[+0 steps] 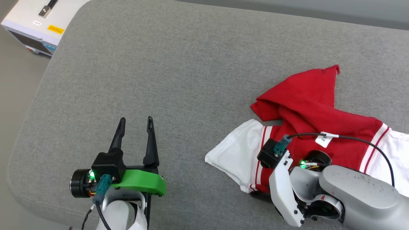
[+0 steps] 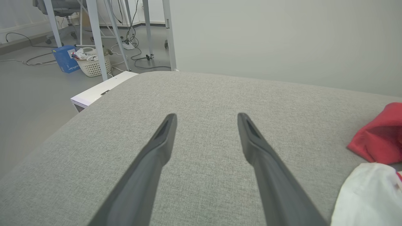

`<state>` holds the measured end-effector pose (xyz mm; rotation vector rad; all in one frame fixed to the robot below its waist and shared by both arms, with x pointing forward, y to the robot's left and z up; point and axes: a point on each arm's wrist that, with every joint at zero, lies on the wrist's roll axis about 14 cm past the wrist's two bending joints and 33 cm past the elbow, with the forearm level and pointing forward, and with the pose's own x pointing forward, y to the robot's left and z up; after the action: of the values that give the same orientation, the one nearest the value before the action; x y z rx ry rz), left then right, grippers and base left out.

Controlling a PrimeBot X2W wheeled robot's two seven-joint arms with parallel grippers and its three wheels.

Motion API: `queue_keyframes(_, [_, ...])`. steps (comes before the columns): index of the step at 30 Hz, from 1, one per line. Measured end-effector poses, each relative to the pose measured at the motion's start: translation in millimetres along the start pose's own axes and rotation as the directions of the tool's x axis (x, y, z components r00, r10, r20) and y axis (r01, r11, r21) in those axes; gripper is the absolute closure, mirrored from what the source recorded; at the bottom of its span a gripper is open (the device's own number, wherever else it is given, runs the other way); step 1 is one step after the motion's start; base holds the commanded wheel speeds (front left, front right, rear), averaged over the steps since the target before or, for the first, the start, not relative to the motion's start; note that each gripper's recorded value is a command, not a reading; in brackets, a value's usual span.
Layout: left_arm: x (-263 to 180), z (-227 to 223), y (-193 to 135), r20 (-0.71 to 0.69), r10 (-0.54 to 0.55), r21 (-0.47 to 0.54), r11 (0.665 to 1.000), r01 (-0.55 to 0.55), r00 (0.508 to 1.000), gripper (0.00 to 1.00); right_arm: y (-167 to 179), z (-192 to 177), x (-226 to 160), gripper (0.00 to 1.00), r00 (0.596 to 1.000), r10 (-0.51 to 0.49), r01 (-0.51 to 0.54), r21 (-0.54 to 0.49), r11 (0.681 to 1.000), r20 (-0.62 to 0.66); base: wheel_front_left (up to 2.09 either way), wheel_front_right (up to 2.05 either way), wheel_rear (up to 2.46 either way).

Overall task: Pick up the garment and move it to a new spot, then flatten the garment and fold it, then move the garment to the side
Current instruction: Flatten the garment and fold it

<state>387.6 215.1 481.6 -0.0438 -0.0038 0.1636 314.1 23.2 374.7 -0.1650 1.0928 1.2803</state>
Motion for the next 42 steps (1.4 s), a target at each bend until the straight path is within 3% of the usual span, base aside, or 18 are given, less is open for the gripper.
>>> queue_keyframes(2, [1,0,-3,0.002,-0.009,-0.003,1.0,0.009,1.0,0.0,2,2,-1,1.0,0.999,-0.003,0.002,0.007,1.0,0.036,0.0,0.0,0.0])
queue_keyframes(3, [2,1,-5,0.005,-0.014,-0.005,1.0,0.014,1.0,0.0,3,5,-2,0.07,0.998,-0.005,0.004,0.008,1.0,0.067,0.0,0.0,0.0])
queue_keyframes(4, [2,2,-7,0.007,-0.019,-0.007,1.0,0.019,1.0,0.0,4,10,-3,0.0,0.994,-0.008,0.007,0.011,1.0,0.113,0.0,0.0,0.0])
queue_keyframes(7, [2,7,-8,0.024,-0.029,-0.001,1.0,0.029,0.999,0.0,6,36,-16,0.0,0.959,-0.03,0.034,-0.009,0.999,0.28,0.0,0.0,0.0])
queue_keyframes(10, [3,16,-8,0.052,-0.04,0.015,0.999,0.04,0.998,0.0,5,66,-42,0.0,0.888,-0.057,0.073,-0.019,0.997,0.456,0.0,0.0,0.0])
queue_keyframes(13, [4,26,-9,0.081,-0.059,0.03,0.998,0.057,0.995,0.0,-1,83,-73,0.0,0.794,-0.104,0.132,-0.002,0.991,0.599,0.0,0.0,0.0])
queue_keyframes(17, [6,37,-15,0.111,-0.121,0.05,0.992,0.116,0.986,0.0,-25,88,-120,0.0,0.638,-0.219,0.279,0.044,0.959,0.738,0.0,0.0,0.0])
queue_keyframes(23, [20,70,-32,0.195,-0.251,0.122,0.965,0.231,0.948,0.0,-58,65,-174,0.0,0.409,-0.402,0.441,0.208,0.873,0.819,0.0,0.0,0.0])
queue_keyframes(26, [29,78,-44,0.202,-0.327,0.16,0.941,0.298,0.923,0.0,-76,48,-204,0.0,0.283,-0.502,0.526,0.306,0.794,0.817,0.0,0.0,0.0])
queue_keyframes(30, [42,86,-62,0.144,-0.41,0.199,0.903,0.38,0.901,0.0,-86,25,-224,0.0,0.166,-0.592,0.591,0.401,0.7,0.788,0.0,0.0,0.0])
queue_keyframes(33, [49,75,-83,-0.006,-0.487,0.183,0.858,0.479,0.874,0.0,-81,11,-225,0.0,0.12,-0.626,0.601,0.446,0.663,0.77,0.0,0.0,0.0])
queue_keyframes(37, [43,49,-106,-0.261,-0.567,0.115,0.785,0.609,0.781,0.0,-76,0,-224,0.0,0.083,-0.653,0.6,0.486,0.636,0.753,0.0,0.0,0.0])
queue_keyframes(42, [17,6,-121,-0.567,-0.586,0.025,0.69,0.723,0.579,0.0,-74,0,-227,0.0,0.059,-0.657,0.613,0.493,0.618,0.751,0.0,0.0,0.0])
